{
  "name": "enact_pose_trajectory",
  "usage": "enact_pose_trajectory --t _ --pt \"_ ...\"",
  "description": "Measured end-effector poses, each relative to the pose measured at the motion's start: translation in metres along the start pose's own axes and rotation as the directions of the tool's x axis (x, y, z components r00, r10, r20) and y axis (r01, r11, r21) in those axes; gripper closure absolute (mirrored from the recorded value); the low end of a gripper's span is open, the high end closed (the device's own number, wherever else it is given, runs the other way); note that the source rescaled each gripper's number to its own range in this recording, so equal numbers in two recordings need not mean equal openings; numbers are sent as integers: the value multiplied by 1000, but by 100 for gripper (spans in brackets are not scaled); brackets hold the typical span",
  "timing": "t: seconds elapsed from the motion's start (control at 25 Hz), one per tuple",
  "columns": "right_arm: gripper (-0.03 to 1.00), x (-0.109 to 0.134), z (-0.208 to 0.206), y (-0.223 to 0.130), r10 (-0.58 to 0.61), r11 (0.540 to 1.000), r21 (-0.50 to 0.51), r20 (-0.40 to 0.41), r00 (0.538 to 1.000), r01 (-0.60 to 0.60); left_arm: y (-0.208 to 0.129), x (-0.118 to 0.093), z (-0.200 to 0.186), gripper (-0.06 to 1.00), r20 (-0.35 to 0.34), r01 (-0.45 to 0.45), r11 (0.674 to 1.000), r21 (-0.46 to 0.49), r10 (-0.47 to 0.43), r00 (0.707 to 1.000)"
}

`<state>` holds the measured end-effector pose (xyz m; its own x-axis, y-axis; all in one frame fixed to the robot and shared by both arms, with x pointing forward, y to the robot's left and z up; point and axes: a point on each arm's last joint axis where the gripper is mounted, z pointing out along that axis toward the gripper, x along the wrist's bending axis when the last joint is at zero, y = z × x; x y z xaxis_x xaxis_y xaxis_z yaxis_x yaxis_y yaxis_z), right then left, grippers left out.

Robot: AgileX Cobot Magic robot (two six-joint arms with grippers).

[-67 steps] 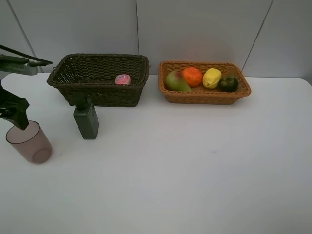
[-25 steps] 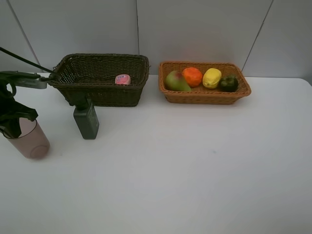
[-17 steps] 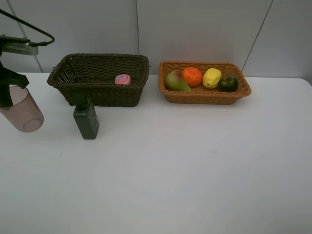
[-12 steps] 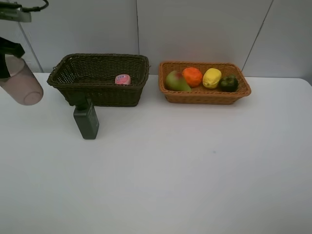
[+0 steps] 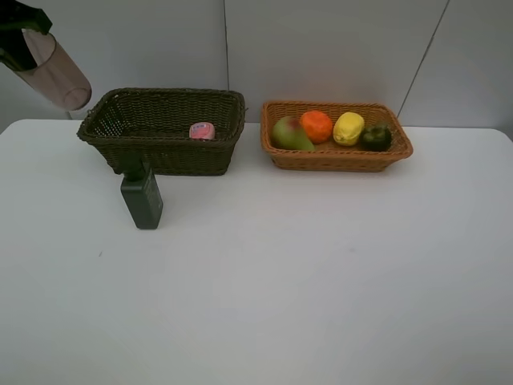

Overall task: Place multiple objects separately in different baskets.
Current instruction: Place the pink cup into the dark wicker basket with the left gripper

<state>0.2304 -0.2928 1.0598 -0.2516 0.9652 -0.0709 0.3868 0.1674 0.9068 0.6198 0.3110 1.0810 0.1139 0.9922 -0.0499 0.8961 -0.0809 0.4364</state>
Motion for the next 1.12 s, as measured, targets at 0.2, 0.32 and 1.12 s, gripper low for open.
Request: enact_pose_trajectory --t 0.2,0.32,1.12 --pt "-2 0 0 0 0 1000 0 0 1000 0 6 -4 19 94 3 -68 997 -20 68 998" --pt "-2 0 0 0 0 1000 0 0 1000 0 9 -10 37 94 10 -104 994 -20 104 995" --pt "-2 0 0 0 0 1000 0 0 1000 0 18 -23 120 94 1 -134 988 -80 134 991"
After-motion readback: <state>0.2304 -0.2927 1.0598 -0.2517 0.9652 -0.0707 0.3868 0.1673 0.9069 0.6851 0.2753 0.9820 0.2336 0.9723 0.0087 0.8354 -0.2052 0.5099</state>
